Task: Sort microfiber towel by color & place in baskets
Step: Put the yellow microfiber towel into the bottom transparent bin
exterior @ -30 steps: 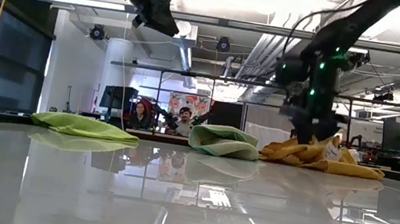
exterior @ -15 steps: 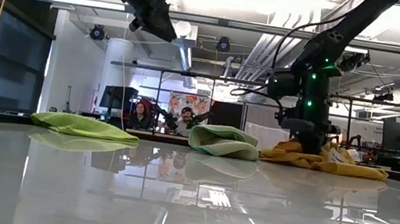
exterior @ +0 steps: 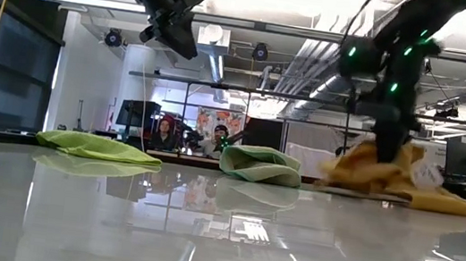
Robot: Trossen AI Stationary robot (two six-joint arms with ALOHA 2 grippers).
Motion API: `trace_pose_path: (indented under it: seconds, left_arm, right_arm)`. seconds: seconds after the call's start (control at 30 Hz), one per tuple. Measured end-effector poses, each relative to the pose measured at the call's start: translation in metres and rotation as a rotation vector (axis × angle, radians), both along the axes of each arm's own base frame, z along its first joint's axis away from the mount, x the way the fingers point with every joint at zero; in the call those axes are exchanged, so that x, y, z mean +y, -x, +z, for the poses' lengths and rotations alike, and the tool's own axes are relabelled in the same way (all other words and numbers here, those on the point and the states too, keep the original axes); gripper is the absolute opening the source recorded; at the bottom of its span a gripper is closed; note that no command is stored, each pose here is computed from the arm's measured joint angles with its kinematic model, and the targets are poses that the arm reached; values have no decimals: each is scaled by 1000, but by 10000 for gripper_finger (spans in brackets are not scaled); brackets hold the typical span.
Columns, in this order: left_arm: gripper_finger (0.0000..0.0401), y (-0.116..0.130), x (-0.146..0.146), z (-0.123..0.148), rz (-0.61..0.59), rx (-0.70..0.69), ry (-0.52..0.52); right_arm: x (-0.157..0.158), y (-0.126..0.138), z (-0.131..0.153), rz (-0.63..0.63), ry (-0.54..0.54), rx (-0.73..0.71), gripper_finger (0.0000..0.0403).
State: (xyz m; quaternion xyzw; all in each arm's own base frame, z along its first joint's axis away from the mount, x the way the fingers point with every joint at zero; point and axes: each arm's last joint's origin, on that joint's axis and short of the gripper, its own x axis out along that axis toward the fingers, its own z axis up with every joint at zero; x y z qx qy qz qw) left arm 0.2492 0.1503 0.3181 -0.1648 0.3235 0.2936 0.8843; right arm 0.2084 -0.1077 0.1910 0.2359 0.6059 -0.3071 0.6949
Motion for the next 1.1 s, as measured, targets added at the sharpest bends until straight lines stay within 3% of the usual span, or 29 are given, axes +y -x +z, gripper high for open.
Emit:
trace_pose_path:
  seconds: [0.27, 0.4, 0.5, 0.77, 0.93, 1.1]
  left_arm:
    - [64, -7, -11, 0, -22, 6, -18]
    - [64, -10, -17, 0, -17, -4, -5]
    - [64, -12, -22, 0, -33, -4, -5]
    - [64, -16, -26, 2, -36, -19, -26]
    - [64, -15, -26, 2, -30, -22, -19]
    - [64, -17, -30, 1, -40, -24, -3]
  right_arm:
    - [52, 29, 66, -12, 78, -313, 9]
    - [74, 47, 105, -34, 54, -472, 13]
    - [90, 59, 138, 18, 1, -609, 13]
    - [126, 86, 202, 158, -291, -866, 15]
    - [148, 94, 207, 189, -567, -798, 15]
    - [176, 95, 199, 304, -687, -746, 16]
